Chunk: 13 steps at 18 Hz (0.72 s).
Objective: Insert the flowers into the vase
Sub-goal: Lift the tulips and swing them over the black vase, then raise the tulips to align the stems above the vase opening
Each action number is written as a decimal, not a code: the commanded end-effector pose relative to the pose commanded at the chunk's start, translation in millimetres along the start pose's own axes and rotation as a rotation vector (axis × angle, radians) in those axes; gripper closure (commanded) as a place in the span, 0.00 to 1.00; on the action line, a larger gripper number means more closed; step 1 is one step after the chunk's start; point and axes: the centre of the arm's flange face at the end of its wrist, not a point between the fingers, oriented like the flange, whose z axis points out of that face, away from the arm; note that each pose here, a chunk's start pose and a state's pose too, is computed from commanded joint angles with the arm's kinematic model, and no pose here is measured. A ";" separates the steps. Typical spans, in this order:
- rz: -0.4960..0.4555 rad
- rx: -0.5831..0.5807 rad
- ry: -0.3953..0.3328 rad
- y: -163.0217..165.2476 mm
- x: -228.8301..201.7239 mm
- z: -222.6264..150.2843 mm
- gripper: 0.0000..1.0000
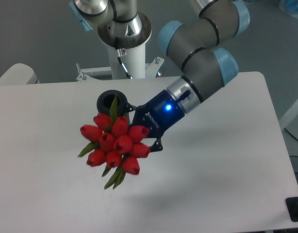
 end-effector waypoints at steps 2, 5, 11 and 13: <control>0.000 0.045 -0.004 1.8 7.4 -11.1 0.88; 0.009 0.123 -0.008 5.9 24.0 -28.4 0.88; 0.013 0.224 -0.037 7.7 55.7 -61.9 0.88; 0.006 0.236 -0.050 13.4 62.4 -69.0 0.88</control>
